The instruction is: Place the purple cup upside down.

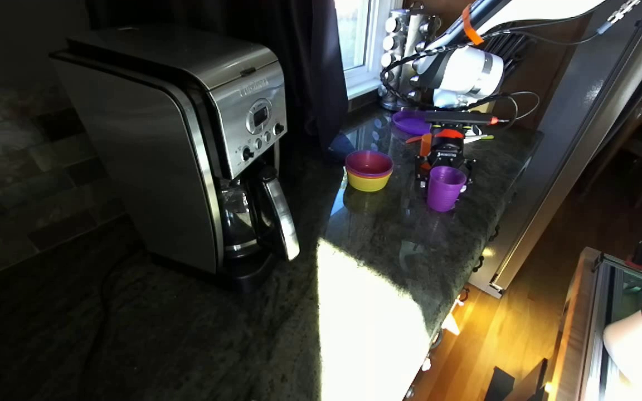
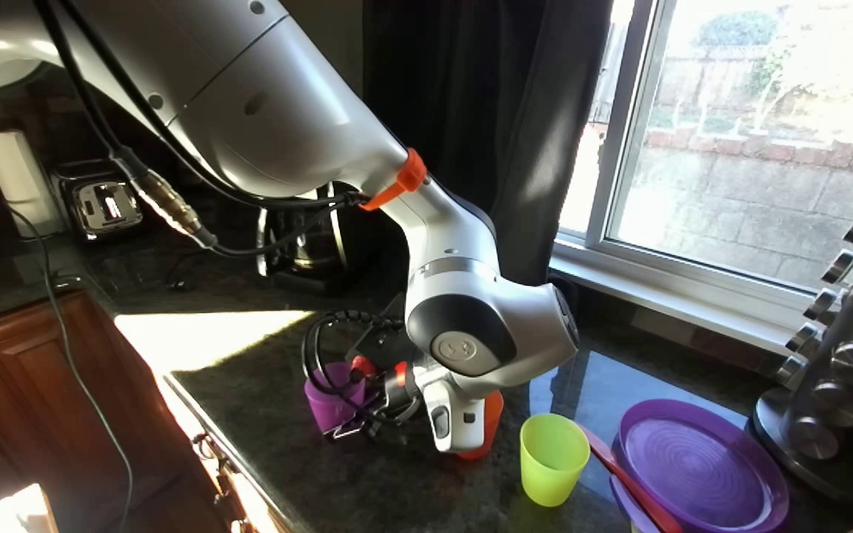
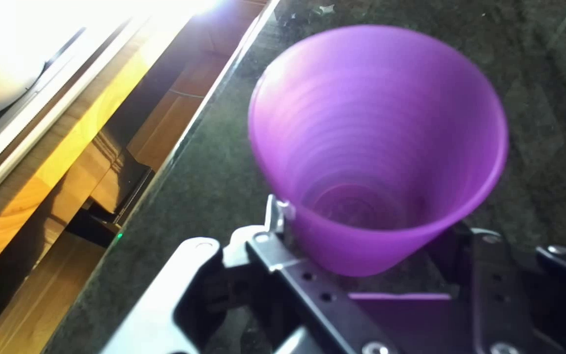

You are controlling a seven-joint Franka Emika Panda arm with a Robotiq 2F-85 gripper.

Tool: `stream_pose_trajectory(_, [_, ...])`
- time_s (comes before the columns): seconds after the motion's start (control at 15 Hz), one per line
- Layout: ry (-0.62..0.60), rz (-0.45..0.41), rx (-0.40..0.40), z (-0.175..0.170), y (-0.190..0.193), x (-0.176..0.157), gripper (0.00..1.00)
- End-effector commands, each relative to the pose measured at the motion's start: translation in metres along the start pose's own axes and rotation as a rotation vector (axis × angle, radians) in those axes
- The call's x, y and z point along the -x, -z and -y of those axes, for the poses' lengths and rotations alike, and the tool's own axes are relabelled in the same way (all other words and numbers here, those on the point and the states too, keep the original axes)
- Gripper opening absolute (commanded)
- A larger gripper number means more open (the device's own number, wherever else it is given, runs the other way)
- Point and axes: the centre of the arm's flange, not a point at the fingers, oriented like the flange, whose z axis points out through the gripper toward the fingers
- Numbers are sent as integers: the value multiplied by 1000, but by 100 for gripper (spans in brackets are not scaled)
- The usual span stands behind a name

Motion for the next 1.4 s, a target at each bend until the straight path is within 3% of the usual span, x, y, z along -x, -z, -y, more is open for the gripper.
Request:
stream_pose_trajectory(0.0, [-4,5,-25,-2,2,15,44])
stream_pose_trajectory(0.47, [63,-125,-76,-18,4,86,44])
stream_pose_trajectory(0.87, [72,-451,-188,-24,5,135,44])
stream_pose_trajectory(1.33, [88,-846,-304,7,6,193,44])
